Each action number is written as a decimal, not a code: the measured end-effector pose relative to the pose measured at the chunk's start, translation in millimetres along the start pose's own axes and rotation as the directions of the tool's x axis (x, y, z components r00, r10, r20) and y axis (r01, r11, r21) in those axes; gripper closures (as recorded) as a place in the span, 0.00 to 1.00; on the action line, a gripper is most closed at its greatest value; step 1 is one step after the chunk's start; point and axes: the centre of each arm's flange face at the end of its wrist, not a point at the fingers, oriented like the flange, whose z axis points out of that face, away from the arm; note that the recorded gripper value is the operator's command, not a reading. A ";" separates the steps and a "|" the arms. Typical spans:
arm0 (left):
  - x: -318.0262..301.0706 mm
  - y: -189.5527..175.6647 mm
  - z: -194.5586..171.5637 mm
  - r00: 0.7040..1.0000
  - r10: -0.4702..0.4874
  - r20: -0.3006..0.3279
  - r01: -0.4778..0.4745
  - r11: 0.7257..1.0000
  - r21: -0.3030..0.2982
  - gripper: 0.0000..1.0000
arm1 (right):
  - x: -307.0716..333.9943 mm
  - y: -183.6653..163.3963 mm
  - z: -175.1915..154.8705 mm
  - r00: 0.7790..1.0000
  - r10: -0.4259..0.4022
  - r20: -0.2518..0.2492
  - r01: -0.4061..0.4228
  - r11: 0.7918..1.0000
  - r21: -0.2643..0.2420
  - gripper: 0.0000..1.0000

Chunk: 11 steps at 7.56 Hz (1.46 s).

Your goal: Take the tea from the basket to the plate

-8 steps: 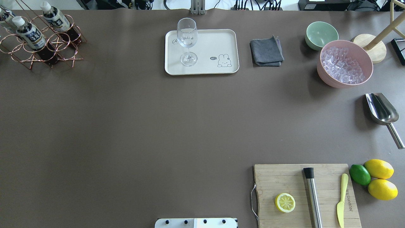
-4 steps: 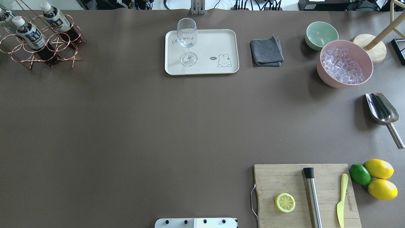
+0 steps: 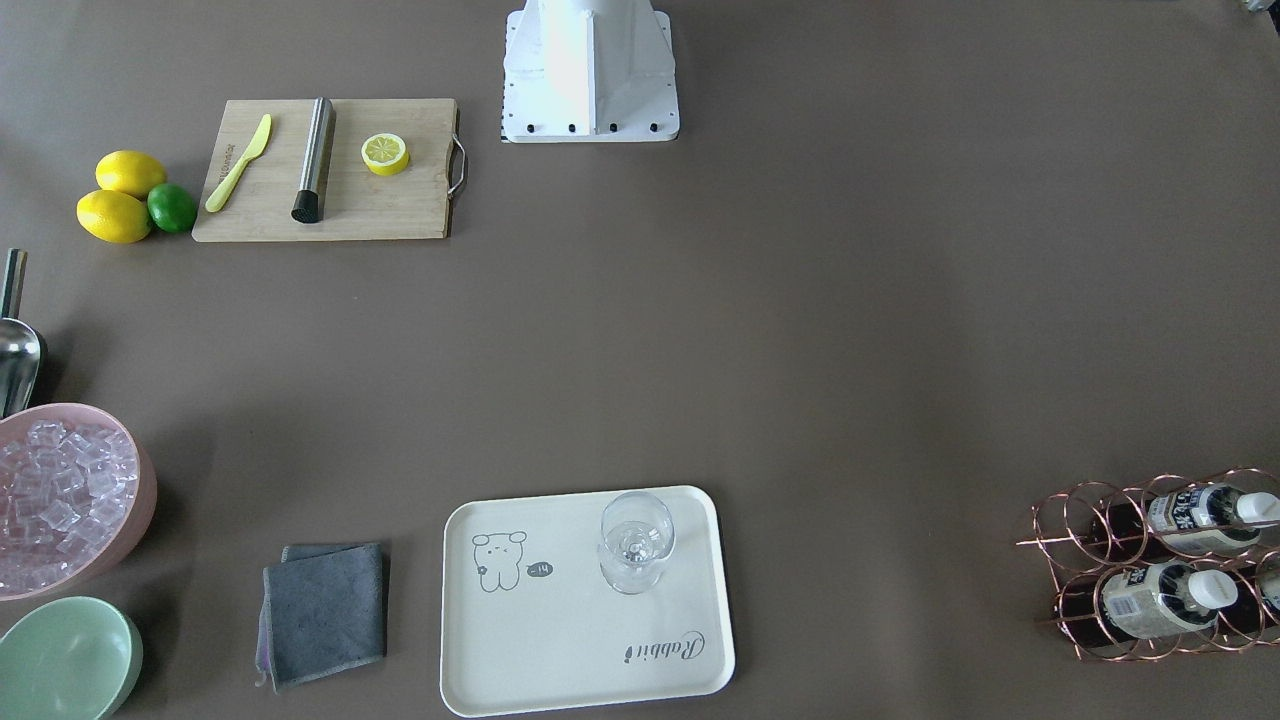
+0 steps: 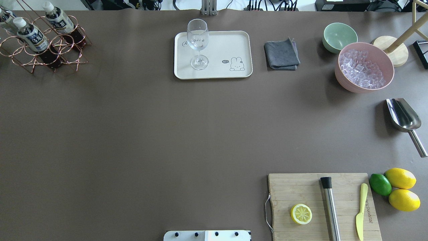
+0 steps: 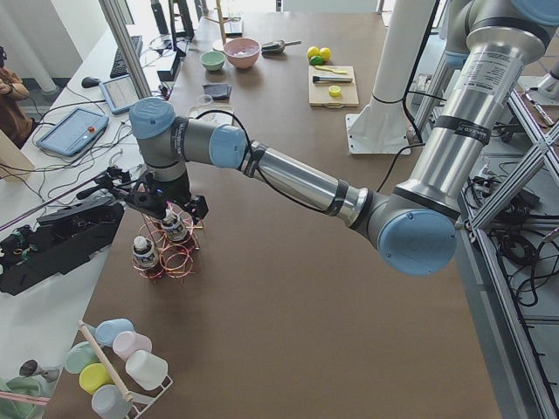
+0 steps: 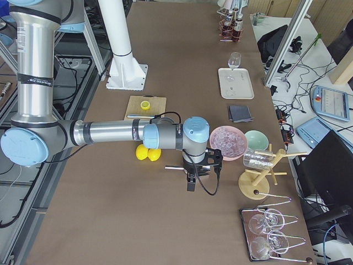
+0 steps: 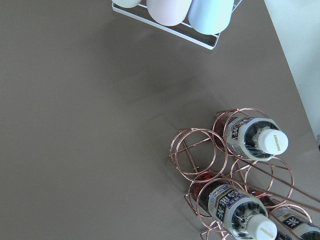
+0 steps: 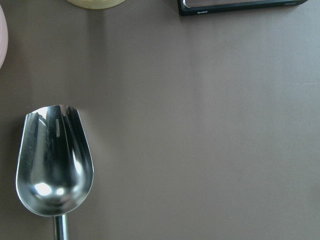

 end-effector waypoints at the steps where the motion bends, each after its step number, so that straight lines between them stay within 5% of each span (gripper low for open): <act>1: 5.3 -6.9 4.2 1.000 -0.018 0.009 0.018 1.000 -0.001 0.02 | 1.1 0.2 1.3 1.000 0.002 -0.002 -0.002 1.000 -0.003 0.00; 4: 24.3 -23.7 25.2 1.000 0.012 -0.014 -0.012 1.000 0.002 0.02 | 2.6 0.1 2.6 1.000 0.004 -0.007 -0.004 1.000 -0.005 0.00; 11: 101.2 -25.7 -12.5 0.996 -0.092 -0.011 0.093 0.995 0.043 0.02 | -0.6 -4.4 -1.1 1.000 0.000 -0.007 0.000 1.000 0.006 0.00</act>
